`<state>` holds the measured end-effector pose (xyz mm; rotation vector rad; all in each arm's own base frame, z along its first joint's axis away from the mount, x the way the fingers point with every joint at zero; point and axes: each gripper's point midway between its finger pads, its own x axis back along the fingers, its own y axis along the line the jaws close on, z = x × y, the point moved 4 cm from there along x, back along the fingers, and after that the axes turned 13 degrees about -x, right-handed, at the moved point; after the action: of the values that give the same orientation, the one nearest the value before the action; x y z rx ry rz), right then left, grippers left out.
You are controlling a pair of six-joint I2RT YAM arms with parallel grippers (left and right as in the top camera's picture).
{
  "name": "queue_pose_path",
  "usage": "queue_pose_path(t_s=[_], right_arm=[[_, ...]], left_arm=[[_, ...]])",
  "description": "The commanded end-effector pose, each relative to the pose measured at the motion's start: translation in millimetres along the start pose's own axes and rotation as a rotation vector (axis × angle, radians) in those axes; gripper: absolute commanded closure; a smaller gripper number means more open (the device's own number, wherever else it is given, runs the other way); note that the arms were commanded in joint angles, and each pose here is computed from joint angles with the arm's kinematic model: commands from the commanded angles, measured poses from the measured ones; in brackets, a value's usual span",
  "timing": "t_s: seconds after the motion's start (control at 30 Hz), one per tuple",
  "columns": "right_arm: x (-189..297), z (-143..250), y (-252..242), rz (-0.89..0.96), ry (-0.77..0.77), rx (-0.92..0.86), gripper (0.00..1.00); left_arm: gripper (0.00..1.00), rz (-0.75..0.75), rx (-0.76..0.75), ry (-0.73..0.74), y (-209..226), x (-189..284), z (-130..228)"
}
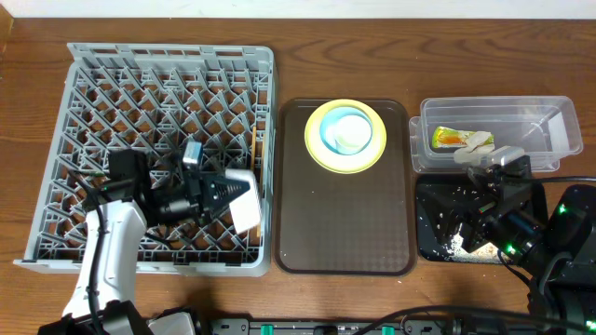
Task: Sort waste into correct bins and load items into the dishwasher
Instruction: 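Carry the white bowl left over the grey dish rack, then rotate the held bowl upright and lower it into the rack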
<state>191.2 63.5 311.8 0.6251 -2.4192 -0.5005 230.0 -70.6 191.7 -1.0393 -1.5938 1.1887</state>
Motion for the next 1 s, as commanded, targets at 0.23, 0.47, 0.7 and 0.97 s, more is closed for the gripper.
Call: queue_pose_path(t_s=[0.23, 0.47, 0.7, 0.97], right_arm=[[2, -2, 4, -0.007, -0.006, 0.023, 0.01], [2, -2, 4, -0.006, -0.006, 0.023, 0.01], [2, -2, 4, -0.007, -0.006, 0.023, 0.01], [2, -2, 4, -0.006, -0.006, 0.023, 0.01]], left_arm=[[0.92, -0.050, 0.014, -0.003, 16, 2, 7], [0.92, 0.094, 0.049, -0.079, -1, 13, -3], [0.92, 0.089, 0.009, -0.101, 0, 17, -9], [0.92, 0.091, 0.045, -0.100, 0, 17, -10]])
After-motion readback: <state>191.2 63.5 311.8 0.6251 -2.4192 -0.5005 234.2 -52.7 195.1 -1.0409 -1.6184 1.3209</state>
